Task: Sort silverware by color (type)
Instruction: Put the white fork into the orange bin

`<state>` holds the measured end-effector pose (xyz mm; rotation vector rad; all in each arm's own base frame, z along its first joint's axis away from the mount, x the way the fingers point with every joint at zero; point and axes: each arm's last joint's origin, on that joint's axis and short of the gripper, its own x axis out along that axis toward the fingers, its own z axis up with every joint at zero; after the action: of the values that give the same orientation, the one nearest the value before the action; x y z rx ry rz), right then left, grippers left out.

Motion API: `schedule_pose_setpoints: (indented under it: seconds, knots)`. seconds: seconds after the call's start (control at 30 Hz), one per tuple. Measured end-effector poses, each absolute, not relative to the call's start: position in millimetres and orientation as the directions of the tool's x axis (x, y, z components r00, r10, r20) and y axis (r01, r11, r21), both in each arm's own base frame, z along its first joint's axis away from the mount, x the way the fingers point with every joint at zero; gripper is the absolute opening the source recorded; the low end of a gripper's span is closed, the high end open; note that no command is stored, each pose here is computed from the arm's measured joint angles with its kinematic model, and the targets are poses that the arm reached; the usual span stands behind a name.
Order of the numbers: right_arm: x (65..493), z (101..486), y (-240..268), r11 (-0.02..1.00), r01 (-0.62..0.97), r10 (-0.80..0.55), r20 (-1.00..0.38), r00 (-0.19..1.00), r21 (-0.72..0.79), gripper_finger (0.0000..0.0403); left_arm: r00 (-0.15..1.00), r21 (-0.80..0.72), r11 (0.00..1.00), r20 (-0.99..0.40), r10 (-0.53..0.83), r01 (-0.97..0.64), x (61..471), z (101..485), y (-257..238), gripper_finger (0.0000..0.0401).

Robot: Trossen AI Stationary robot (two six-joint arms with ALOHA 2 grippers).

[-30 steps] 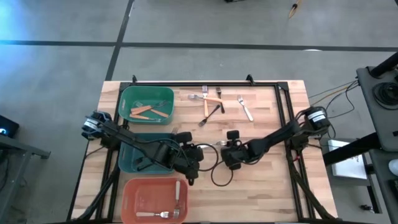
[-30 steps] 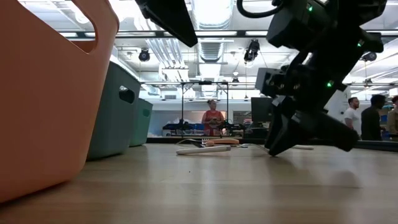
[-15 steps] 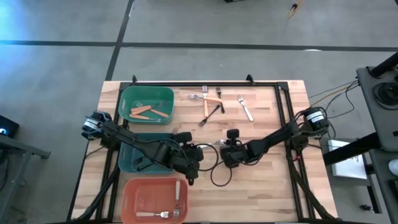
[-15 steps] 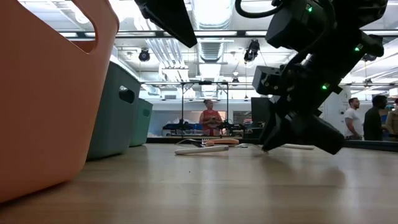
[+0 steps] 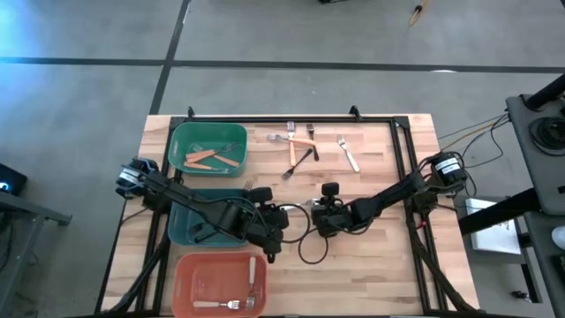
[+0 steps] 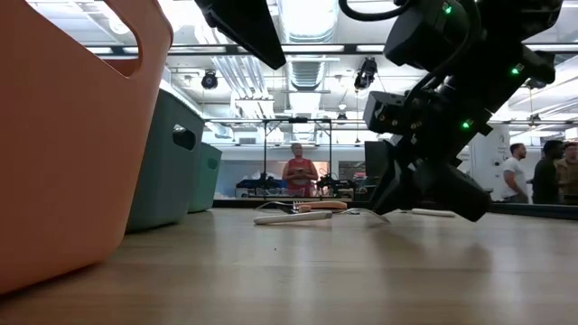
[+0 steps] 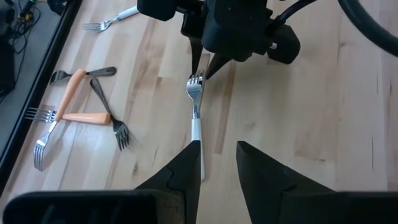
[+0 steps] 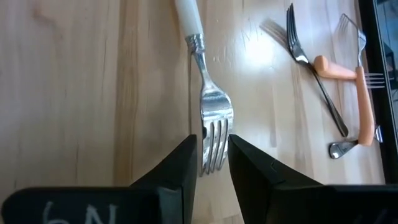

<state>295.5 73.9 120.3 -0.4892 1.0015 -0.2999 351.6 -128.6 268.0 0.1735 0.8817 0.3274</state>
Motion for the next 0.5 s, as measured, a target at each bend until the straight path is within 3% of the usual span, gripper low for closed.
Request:
schedule_pose_setpoints:
  seconds: [0.5]
  knots:
    - [299.8, 104.2, 74.2, 0.828, 0.044, -0.501, -0.701, 0.507, -0.559, 0.0082, 0.589, 0.282, 0.935, -0.727, 0.353, -0.213, 352.1, 267.9, -127.1, 0.0086]
